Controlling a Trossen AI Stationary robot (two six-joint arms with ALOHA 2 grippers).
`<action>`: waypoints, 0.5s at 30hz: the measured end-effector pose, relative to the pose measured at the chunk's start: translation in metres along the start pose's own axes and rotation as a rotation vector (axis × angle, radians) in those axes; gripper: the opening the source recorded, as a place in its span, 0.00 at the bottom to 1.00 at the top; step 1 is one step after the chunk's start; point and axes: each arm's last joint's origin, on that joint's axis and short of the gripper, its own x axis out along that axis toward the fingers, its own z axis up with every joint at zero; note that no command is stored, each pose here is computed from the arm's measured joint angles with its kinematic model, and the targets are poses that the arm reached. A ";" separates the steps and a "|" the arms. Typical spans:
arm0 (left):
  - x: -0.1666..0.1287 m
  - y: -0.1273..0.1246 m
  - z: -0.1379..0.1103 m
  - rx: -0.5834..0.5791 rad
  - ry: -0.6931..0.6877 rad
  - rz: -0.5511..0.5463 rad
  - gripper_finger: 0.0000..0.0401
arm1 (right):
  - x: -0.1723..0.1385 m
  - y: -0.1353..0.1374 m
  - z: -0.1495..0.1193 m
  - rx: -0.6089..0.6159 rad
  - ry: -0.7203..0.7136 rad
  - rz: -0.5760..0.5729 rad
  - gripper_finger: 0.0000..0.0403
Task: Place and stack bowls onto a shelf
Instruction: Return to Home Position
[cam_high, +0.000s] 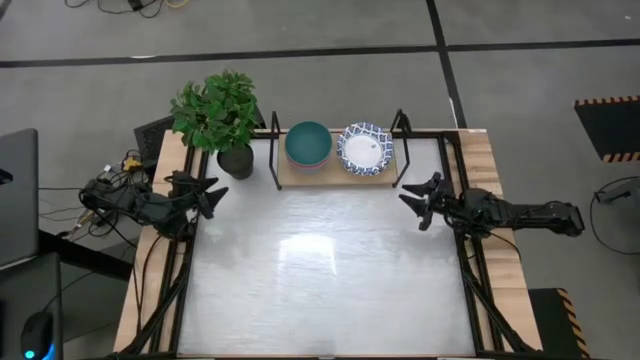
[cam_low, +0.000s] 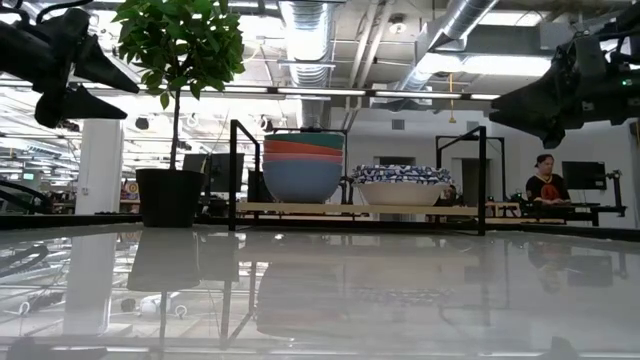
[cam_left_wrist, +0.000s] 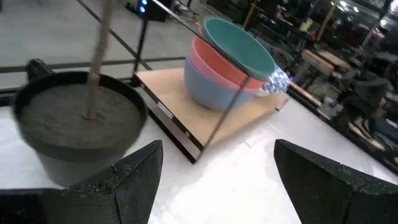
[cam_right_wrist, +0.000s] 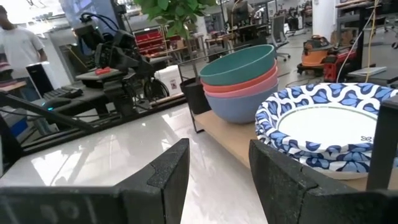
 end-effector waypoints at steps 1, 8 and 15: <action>0.001 -0.001 -0.002 0.005 0.009 -0.011 0.73 | 0.000 0.000 -0.001 -0.003 0.009 -0.001 0.48; 0.023 -0.013 -0.043 0.001 0.053 -0.213 0.73 | 0.000 0.000 -0.001 -0.005 0.018 -0.002 0.48; 0.017 -0.037 -0.044 0.205 0.002 -0.901 0.73 | 0.000 0.000 -0.002 -0.007 0.020 0.000 0.48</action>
